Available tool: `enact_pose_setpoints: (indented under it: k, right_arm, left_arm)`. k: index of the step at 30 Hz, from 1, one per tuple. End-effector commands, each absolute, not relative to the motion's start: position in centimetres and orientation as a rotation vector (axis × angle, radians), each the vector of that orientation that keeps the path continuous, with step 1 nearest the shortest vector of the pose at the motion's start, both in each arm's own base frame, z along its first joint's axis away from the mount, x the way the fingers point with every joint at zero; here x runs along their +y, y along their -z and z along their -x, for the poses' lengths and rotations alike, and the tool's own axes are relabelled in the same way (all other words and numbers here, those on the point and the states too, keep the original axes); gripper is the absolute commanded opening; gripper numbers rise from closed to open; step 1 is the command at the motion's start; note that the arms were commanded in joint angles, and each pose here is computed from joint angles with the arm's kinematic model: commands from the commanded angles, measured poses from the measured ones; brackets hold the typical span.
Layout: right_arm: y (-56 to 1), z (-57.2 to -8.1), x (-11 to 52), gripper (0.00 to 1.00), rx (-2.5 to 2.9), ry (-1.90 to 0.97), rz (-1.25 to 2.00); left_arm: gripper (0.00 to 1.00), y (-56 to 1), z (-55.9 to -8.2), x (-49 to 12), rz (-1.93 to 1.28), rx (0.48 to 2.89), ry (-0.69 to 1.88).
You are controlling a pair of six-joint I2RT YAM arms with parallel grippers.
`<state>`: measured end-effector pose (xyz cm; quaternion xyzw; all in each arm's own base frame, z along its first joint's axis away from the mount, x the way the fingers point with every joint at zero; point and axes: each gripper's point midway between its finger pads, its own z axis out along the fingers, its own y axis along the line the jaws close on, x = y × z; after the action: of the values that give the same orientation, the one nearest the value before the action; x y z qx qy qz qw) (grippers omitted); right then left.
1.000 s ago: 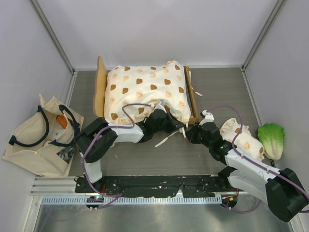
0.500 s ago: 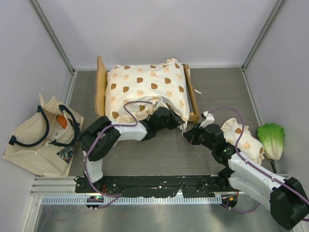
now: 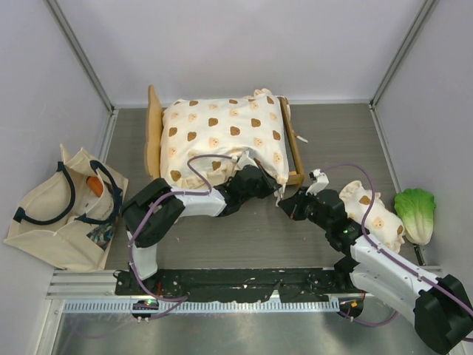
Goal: Set up the pet bed
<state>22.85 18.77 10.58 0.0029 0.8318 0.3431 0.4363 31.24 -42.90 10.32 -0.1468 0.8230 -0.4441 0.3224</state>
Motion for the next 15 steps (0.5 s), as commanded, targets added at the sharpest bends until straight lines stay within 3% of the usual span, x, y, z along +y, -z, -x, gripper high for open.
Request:
enact_pose_setpoints:
  k: [1, 15]
  right_arm:
    - [-13.4, -23.3, 19.6, 0.01, 1.975, -0.934, -0.022]
    - [-13.5, -23.7, 19.7, 0.01, 1.964, -0.957, -0.075]
  left_arm:
    - [0.0, -11.9, -33.8, -40.5, 0.444, 2.057, 1.013]
    - [0.0, -13.2, -32.6, -42.4, 0.269, 2.082, 0.94]
